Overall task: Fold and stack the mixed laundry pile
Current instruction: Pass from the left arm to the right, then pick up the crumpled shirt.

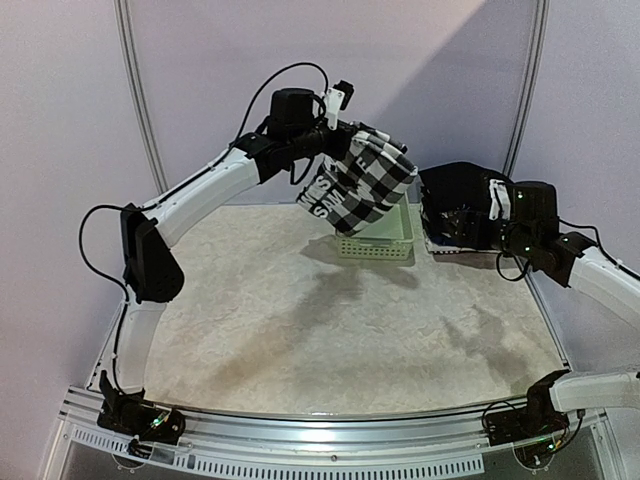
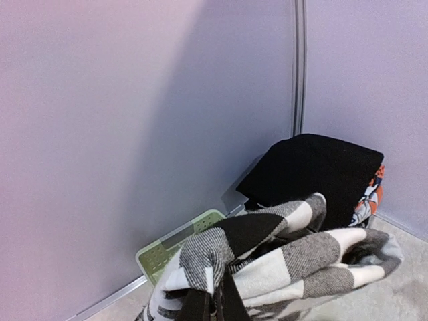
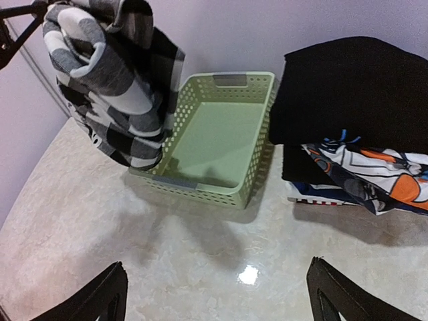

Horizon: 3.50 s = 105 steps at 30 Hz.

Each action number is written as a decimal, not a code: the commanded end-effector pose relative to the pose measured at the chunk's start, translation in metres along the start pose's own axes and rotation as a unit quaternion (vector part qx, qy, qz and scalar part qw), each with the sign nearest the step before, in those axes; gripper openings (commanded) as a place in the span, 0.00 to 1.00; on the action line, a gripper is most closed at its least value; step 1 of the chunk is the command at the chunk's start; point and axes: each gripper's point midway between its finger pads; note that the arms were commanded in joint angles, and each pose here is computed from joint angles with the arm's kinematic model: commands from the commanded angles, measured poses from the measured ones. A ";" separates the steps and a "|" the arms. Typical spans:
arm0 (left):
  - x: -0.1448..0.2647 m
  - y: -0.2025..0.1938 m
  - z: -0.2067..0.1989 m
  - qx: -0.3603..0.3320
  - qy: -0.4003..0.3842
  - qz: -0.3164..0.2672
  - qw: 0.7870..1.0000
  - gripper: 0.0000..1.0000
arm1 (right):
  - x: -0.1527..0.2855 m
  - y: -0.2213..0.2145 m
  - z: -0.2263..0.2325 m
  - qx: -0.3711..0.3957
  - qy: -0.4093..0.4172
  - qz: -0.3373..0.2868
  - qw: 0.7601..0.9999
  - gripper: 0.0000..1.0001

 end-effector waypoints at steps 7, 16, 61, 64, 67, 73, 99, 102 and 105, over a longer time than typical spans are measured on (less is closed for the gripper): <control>0.114 0.063 -0.048 -0.003 -0.075 -0.044 0.996 0.00 | -0.001 0.011 0.062 0.054 0.139 -0.019 0.989 0.87; 0.194 0.066 -0.076 0.023 -0.177 -0.040 0.983 0.00 | 0.009 0.006 0.106 0.101 0.224 -0.047 0.968 0.83; 0.252 -0.016 -0.027 0.117 -0.111 -0.010 0.987 0.05 | 0.104 0.076 0.248 0.208 0.392 -0.185 0.877 0.00; 0.252 -0.038 0.004 0.129 -0.022 0.023 0.991 0.54 | 0.118 0.096 0.266 0.226 0.396 -0.200 0.868 0.00; 0.264 -0.056 0.025 0.136 0.041 0.052 0.989 0.81 | 0.128 0.117 0.291 0.248 0.397 -0.204 0.860 0.00; 0.297 -0.082 0.025 0.135 0.054 0.073 0.987 0.95 | 0.129 0.167 0.323 0.247 0.371 -0.220 0.868 0.00; 0.243 -0.205 -0.058 0.055 -0.116 0.098 0.987 0.89 | 0.124 0.188 0.327 0.287 0.316 -0.226 0.876 0.00; 0.233 -0.209 -0.058 0.057 -0.113 0.099 0.987 0.52 | 0.121 0.187 0.326 0.288 0.311 -0.224 0.878 0.00; 0.227 -0.209 -0.055 0.056 -0.103 0.098 0.988 0.16 | 0.118 0.186 0.325 0.292 0.307 -0.222 0.878 0.00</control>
Point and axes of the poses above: each gripper's point midway between its finger pads, its own x axis back along the fingers, its own z axis along the line the jaws close on, y = z × x, and after that the axes turned 1 degree about x, right-handed
